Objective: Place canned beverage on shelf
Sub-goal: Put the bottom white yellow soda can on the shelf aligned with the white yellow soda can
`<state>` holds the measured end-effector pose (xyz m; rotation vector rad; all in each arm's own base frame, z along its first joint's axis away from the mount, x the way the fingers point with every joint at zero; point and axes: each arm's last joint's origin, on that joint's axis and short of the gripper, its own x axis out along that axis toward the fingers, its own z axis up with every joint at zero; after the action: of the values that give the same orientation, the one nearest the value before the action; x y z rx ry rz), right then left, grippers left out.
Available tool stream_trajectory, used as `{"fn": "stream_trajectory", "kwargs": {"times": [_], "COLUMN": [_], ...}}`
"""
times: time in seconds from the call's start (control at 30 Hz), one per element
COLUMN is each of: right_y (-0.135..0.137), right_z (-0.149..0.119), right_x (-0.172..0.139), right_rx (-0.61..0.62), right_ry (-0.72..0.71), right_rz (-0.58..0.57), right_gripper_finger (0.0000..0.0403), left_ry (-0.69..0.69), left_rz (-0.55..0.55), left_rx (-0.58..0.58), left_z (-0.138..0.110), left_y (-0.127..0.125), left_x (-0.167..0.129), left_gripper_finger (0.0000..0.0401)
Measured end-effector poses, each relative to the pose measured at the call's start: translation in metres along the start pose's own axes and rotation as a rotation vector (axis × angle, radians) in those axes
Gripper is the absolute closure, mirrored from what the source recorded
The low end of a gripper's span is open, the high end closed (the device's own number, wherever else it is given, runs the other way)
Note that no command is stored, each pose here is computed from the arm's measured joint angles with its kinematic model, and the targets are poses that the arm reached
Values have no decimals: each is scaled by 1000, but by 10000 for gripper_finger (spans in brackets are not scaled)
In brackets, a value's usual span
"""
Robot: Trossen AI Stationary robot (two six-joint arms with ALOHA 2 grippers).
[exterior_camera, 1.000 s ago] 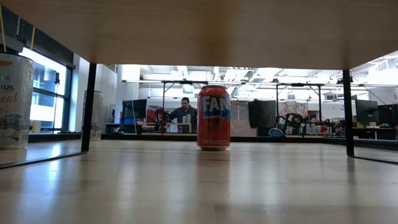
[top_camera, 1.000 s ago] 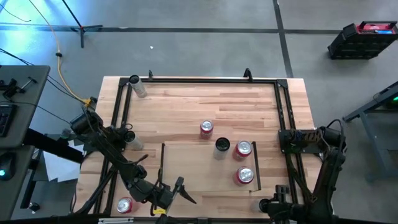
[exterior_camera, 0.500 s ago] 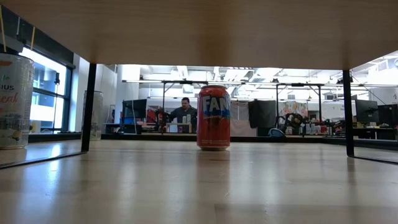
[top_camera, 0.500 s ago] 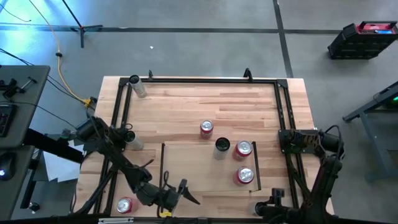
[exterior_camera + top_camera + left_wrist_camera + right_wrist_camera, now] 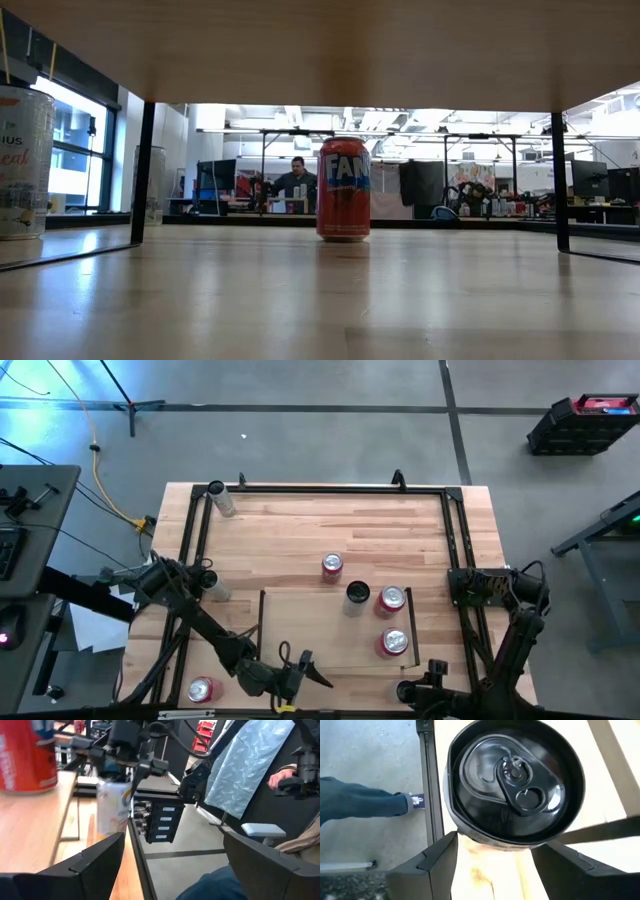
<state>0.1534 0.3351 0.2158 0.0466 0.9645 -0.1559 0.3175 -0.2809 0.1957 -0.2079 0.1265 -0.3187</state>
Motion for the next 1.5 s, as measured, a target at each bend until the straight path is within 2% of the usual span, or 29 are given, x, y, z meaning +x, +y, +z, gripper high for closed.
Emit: {"fn": "stream_trajectory", "kwargs": {"times": [0.27,0.57,1.1,1.5], "right_y": [5,5,2,3], "right_z": [7,11,32,33], "right_x": [3,3,16,16], "right_rx": [-9,12,62,84], "right_ry": [-56,-127,-148,-123], "right_rz": [42,27,26,51], "right_gripper_finger": [172,172,172,171], "left_ry": [-5,-24,-31,-33], "left_rz": [14,119,100,82], "left_rx": [32,45,45,52], "left_z": [-1,-5,-2,-1], "left_y": [-6,-3,-4,-5], "left_x": [14,16,17,17], "left_gripper_finger": [68,68,68,68]}}
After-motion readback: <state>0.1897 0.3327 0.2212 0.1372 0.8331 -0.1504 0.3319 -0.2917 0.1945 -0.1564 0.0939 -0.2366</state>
